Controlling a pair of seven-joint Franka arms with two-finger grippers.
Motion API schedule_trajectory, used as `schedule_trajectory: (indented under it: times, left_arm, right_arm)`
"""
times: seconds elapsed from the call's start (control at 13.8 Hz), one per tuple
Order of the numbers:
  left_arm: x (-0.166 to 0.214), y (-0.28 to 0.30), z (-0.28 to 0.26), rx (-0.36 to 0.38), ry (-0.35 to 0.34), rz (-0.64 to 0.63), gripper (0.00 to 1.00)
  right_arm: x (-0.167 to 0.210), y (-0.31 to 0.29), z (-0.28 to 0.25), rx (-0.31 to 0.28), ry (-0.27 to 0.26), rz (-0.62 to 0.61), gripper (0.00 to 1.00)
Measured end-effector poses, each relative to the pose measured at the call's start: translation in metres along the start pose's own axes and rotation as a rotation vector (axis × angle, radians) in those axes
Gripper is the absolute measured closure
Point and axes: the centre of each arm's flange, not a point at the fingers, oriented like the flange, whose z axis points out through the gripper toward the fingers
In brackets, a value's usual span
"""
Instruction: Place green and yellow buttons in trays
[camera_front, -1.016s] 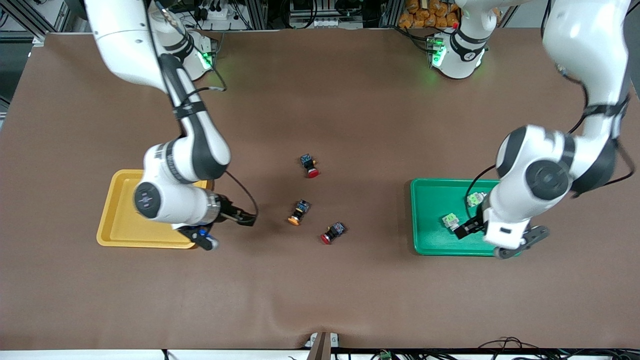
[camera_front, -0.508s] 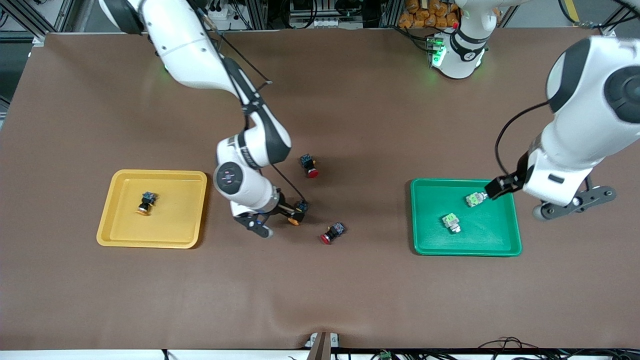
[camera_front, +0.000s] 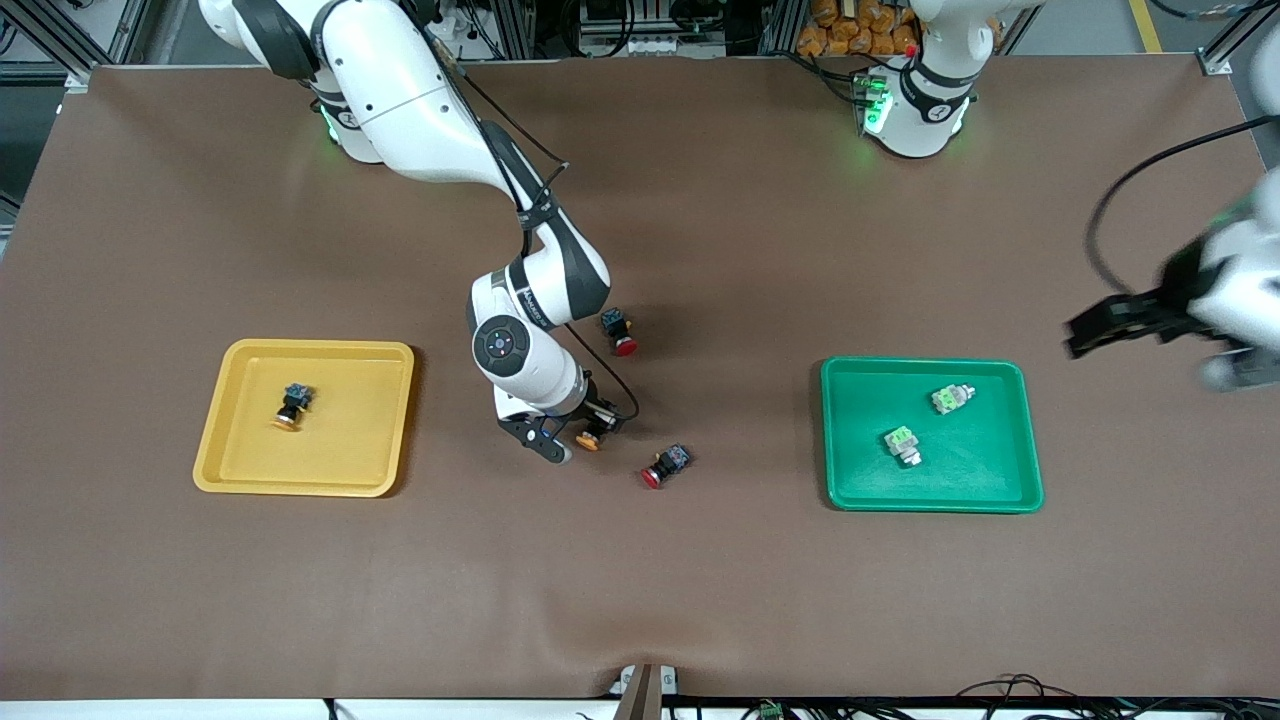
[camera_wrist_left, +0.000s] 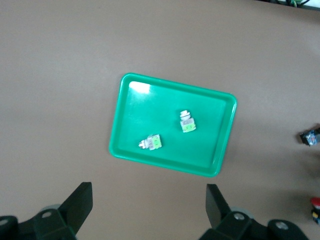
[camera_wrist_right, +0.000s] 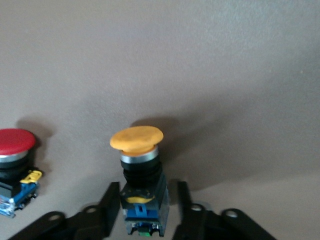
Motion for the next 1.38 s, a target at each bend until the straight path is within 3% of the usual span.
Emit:
schedule_trajectory:
  times: [0.07, 0.29, 0.51, 0.58, 0.73, 0.87, 1.38]
  left_arm:
    - [0.000, -0.019, -0.005, -0.002, -0.005, 0.003, 0.00]
    - [-0.007, -0.037, -0.022, 0.004, 0.013, -0.003, 0.00]
    - [-0.011, -0.035, -0.029, 0.008, 0.017, 0.000, 0.00]
    - [-0.011, -0.036, -0.028, 0.008, 0.016, -0.002, 0.00]
    - [-0.010, -0.042, -0.027, 0.010, 0.015, -0.013, 0.00]
    - [-0.010, -0.045, -0.027, 0.011, 0.014, -0.019, 0.00]
    - [-0.018, -0.036, -0.036, 0.015, 0.012, -0.003, 0.00]
  right_arm:
    - [0.003, 0.000, -0.002, 0.002, 0.003, 0.002, 0.65]
    - [0.018, 0.002, -0.012, -0.007, 0.001, 0.019, 0.67]
    - [0.061, 0.015, -0.046, -0.090, -0.065, 0.061, 0.67]
    - [0.083, 0.025, -0.062, -0.128, -0.064, 0.061, 0.67]
    - [0.126, 0.057, -0.093, -0.202, -0.080, 0.014, 0.67]
    - [0.161, 0.095, -0.118, -0.243, -0.144, -0.060, 0.67]
    - [0.264, 0.260, -0.141, -0.181, -0.276, -0.318, 0.67]
